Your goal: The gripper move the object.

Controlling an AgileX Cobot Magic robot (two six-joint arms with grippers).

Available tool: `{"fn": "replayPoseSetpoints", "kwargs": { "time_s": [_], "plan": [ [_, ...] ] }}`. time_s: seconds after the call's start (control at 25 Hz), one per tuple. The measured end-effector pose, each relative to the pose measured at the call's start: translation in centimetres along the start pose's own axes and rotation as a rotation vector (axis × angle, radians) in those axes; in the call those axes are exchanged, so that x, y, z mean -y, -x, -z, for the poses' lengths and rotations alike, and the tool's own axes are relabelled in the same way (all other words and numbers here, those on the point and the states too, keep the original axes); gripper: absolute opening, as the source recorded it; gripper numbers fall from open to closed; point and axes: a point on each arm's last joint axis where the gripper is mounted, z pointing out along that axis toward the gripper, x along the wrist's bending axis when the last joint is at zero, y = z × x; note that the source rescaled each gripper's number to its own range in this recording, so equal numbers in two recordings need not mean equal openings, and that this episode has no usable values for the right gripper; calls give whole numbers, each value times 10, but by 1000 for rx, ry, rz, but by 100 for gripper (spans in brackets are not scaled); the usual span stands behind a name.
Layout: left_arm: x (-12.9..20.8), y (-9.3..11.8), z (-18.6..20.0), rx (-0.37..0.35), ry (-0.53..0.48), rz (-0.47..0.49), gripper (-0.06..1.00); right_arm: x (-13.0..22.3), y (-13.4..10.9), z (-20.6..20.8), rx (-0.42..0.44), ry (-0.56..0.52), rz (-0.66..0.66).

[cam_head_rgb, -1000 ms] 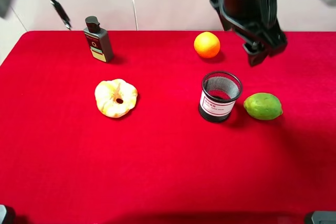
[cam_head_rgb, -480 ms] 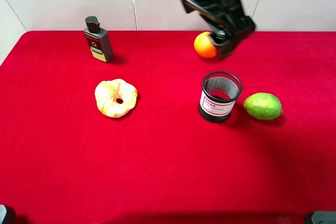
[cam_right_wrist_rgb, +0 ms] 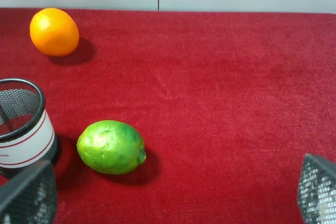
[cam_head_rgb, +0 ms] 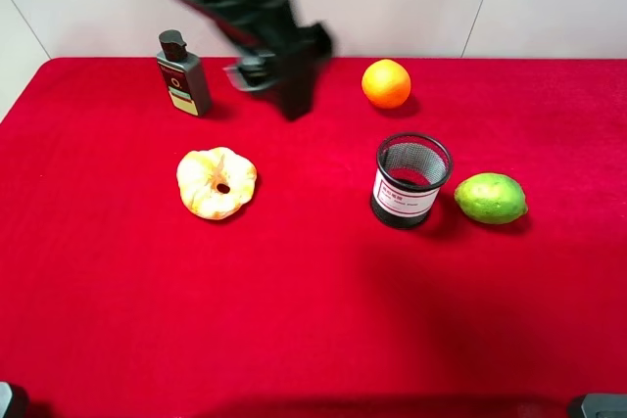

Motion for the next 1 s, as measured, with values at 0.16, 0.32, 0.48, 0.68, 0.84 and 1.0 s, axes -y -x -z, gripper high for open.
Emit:
{"fn": "replayPoseSetpoints", "kwargs": {
  "time_s": [0.16, 0.32, 0.48, 0.68, 0.84, 1.0],
  "plan": [
    [30, -4, 14, 5, 33, 34, 100, 0, 0, 0, 0, 0, 0],
    [72, -9, 33, 11, 104, 94, 100, 0, 0, 0, 0, 0, 0],
    [112, -5, 43, 11, 134, 93, 100, 0, 0, 0, 0, 0, 0],
    [162, 4, 66, 8, 176, 104, 100, 0, 0, 0, 0, 0, 0],
    [180, 6, 82, -6, 258, 111, 100, 0, 0, 0, 0, 0, 0],
    [194, 3, 91, -55, 302, 123, 100, 0, 0, 0, 0, 0, 0]
  ]
}}
